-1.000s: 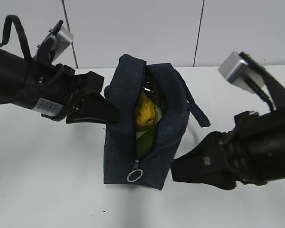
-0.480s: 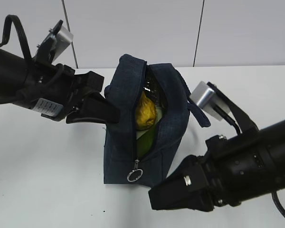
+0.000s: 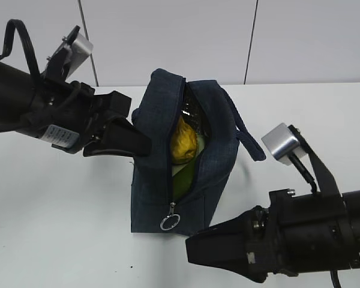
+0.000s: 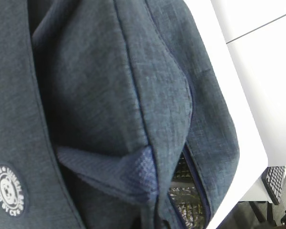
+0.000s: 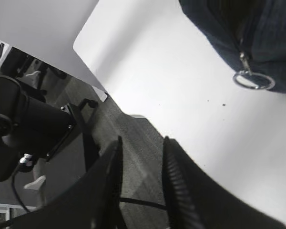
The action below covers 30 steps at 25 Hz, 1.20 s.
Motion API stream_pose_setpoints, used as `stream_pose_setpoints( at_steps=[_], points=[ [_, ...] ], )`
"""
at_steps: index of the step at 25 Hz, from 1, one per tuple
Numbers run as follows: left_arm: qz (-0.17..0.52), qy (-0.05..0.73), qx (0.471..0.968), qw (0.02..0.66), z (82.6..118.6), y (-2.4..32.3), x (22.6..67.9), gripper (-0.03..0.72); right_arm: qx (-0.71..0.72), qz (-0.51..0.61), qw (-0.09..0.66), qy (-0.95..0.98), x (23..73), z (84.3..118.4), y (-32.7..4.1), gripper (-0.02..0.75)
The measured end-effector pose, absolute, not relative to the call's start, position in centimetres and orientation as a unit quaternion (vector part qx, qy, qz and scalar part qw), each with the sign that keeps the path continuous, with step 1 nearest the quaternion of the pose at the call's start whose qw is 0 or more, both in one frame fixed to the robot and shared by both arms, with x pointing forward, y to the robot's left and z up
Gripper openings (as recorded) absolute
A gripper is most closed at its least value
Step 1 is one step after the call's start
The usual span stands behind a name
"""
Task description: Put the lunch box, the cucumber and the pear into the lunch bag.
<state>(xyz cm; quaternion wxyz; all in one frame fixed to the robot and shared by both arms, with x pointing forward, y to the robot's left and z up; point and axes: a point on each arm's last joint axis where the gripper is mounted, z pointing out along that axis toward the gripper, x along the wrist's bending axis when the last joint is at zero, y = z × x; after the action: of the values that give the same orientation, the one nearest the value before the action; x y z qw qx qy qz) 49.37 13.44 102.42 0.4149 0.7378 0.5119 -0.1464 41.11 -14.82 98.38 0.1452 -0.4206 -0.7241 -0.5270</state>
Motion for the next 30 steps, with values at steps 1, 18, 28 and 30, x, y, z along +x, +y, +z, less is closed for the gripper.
stream_pose_setpoints(
  at_steps=[1, 18, 28, 30],
  points=[
    [-0.146, 0.512, 0.738, 0.415, 102.4, 13.4, 49.4, -0.015, -0.414, -0.529, 0.133, -0.729, 41.2, 98.4, -14.9, 0.237],
    [-0.146, 0.512, 0.738, 0.415, 102.4, 13.4, 49.4, -0.015, -0.301, -0.517, 0.02, -0.801, 41.9, 97.1, -15.0, 0.25],
    [-0.145, 0.512, 0.738, 0.415, 102.4, 13.5, 49.4, -0.015, -0.219, -0.456, -0.03, -0.862, 43.1, 93.6, -15.0, 0.29],
    [-0.145, 0.512, 0.738, 0.415, 102.4, 13.5, 49.4, -0.015, -0.206, -0.451, -0.034, -0.867, 43.5, 93.2, -14.8, 0.293]
  ],
)
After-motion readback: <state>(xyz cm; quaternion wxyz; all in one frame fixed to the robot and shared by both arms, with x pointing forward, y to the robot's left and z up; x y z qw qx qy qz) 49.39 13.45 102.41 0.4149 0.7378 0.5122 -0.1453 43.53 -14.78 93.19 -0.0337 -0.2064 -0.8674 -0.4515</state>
